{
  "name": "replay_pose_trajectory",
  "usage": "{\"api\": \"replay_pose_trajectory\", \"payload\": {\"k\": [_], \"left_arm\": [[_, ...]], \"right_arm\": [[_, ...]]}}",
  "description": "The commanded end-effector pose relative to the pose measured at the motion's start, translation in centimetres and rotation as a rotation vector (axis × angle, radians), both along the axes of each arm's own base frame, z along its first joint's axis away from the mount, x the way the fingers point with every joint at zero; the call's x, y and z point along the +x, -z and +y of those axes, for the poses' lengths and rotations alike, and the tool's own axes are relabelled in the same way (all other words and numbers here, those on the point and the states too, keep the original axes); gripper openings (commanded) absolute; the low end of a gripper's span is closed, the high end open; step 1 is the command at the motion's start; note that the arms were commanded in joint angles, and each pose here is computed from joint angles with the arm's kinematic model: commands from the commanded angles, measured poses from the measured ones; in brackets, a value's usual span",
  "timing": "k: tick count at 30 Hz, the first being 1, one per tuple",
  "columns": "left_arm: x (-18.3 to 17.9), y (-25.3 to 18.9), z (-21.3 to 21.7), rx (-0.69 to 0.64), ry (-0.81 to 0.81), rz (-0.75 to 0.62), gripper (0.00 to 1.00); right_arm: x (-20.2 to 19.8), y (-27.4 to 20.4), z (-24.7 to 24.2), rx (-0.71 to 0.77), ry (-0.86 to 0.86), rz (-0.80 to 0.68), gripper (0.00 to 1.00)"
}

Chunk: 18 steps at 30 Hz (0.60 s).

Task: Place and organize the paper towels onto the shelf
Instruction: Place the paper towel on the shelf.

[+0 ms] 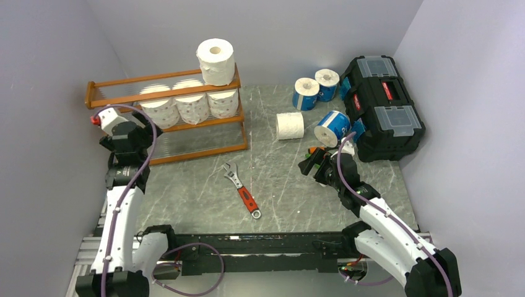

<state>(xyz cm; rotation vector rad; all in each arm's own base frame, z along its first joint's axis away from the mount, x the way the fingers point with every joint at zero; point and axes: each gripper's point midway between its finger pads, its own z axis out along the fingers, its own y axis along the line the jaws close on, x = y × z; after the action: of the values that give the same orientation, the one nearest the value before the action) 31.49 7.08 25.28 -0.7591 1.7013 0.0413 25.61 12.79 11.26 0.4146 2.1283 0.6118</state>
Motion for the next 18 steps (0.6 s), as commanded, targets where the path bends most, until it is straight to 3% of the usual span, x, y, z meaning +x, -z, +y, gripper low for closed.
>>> {"api": "replay_pose_trajectory", "payload": {"k": [1,9,18], "left_arm": [[-3.9,-1.8,1.6,-0.085,-0.195,0.068,0.99],[-6.7,-2.6,-1.6,-0.225,-0.091,0.171,0.99],[-7.3,-1.5,-7.3,-0.175,0.327,0.135,0.98]], "right_arm": [[0.7,-1.0,0.5,0.016,-0.014,-0.034,0.99],[0.5,-1.1,0.0,0.002,0.000,-0.028,0.99],[0.9,-1.0,-1.5,-0.075,0.047,-0.041,0.99]]}}
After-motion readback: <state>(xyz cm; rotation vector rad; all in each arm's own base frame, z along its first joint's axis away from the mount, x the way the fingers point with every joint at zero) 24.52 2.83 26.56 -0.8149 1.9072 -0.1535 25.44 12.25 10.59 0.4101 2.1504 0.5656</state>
